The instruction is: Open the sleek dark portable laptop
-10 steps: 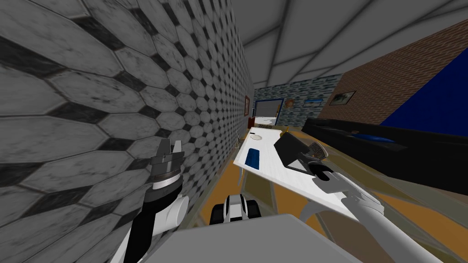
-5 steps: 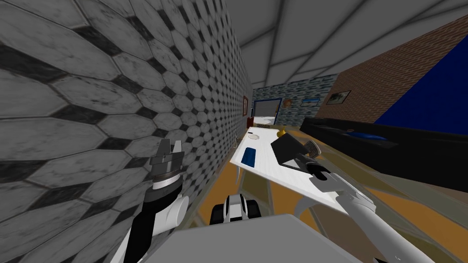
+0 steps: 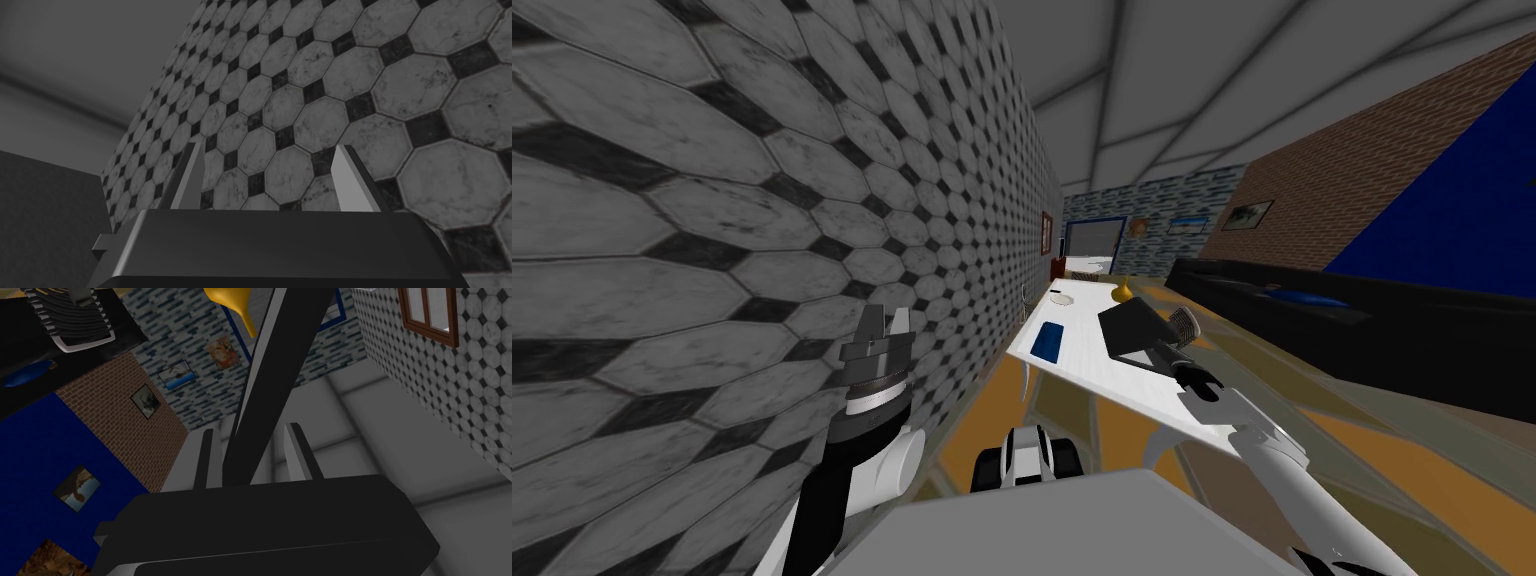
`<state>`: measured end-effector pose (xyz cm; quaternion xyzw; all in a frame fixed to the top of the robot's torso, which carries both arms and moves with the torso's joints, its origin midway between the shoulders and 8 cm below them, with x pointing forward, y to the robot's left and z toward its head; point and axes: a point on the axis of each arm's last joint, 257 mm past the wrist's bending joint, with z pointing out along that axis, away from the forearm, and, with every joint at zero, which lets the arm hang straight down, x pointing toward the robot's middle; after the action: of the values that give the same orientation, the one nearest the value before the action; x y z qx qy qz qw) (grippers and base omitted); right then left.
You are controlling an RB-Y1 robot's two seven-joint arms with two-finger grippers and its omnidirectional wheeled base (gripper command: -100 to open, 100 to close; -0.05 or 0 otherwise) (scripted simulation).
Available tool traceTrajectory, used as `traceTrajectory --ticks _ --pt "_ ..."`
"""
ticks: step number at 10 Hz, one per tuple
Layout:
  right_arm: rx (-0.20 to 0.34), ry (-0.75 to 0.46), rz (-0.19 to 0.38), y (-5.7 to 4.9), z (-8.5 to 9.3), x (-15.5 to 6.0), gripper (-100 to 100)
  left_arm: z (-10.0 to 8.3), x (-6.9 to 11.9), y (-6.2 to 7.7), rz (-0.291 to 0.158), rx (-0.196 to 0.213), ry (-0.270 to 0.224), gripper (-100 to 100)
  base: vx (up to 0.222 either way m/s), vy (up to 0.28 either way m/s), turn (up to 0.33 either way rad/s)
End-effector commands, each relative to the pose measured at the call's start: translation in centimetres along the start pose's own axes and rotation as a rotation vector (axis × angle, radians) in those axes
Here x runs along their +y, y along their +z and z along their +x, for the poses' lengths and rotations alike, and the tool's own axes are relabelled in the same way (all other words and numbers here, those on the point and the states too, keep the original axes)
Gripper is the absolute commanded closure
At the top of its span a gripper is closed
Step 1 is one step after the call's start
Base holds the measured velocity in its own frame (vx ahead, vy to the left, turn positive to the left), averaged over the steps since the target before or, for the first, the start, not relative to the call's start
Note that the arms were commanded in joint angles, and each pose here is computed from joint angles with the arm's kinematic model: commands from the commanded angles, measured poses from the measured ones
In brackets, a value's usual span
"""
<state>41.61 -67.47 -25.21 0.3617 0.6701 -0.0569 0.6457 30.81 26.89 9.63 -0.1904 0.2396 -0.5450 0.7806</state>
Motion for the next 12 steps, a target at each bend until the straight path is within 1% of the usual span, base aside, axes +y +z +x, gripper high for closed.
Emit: traceTrajectory --ticks 1,3,4,5,6,7,12 --pt "0.031 0.104 -0.003 -0.2 3.5 0.2 100 0.0 0.0 0.0 0.000 0.000 0.000 0 -0.056 -0.114 -0.003" --pt "0.043 0.188 -0.009 -0.5 5.7 0.7 100 0.0 0.0 0.0 0.000 0.000 0.000 0 -0.055 -0.121 0.014" --pt "0.043 0.188 -0.009 -0.5 5.7 0.7 100 0.0 0.0 0.0 0.000 0.000 0.000 0 -0.036 -0.079 0.013" --pt "0.050 0.230 -0.012 -0.7 6.8 1.0 100 0.0 0.0 0.0 0.000 0.000 0.000 0 -0.028 -0.070 -0.004" --pt "0.036 0.210 -0.010 -0.4 5.5 0.6 100 0.0 0.0 0.0 0.000 0.000 0.000 0 -0.020 -0.032 -0.006" --pt "0.028 0.219 0.007 0.3 4.4 0.6 -100 0.0 0.0 0.0 0.000 0.000 0.000 0 -0.067 -0.010 0.150" --pt "0.002 0.228 0.052 2.1 1.1 0.6 -100 0.0 0.0 0.0 0.000 0.000 0.000 0 -0.107 0.001 0.108"
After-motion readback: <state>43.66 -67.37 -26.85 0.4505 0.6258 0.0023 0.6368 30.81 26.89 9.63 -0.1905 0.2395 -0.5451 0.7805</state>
